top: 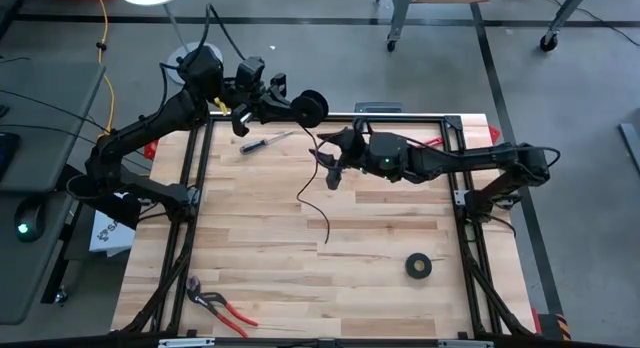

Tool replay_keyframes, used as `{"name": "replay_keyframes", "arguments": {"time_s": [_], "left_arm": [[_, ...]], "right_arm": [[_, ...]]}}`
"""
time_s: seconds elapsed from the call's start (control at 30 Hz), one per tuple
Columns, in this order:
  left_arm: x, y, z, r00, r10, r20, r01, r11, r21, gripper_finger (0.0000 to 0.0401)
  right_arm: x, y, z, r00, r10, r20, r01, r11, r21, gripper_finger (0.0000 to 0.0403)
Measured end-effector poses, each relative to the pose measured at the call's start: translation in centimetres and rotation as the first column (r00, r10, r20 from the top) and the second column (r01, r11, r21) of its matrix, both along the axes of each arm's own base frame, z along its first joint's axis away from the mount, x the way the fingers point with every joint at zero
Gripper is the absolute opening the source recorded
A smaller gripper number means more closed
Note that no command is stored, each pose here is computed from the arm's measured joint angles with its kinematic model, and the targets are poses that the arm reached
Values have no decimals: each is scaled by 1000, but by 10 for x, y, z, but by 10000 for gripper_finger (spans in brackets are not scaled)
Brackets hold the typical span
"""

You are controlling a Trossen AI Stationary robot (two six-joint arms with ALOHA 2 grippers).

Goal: Coil cords
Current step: Coil the black wire on the black spool

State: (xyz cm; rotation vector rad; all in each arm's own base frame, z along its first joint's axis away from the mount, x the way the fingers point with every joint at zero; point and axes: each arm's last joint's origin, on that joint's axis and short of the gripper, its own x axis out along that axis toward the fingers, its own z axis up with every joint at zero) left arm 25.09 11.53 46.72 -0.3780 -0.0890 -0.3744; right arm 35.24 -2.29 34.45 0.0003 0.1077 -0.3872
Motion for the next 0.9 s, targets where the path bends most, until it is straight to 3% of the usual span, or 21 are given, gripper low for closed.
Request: {"name": "replay_keyframes", "arguments": {"time_s": [0.37, 0.7, 0.9], "left_arm": [[-1, 0, 6, 998, 17, 57, -19, 1000, 20, 0], [-1, 0, 5, 998, 20, 53, -21, 999, 24, 0], [-2, 1, 5, 998, 24, 51, -25, 1000, 17, 0]], "right_arm": [[9, -6, -13, 999, -6, -34, 6, 1000, 12, 186], [6, -3, -8, 1000, 4, -21, -4, 1000, 10, 101], [5, -2, -10, 999, 37, -25, -36, 998, 57, 10]]}}
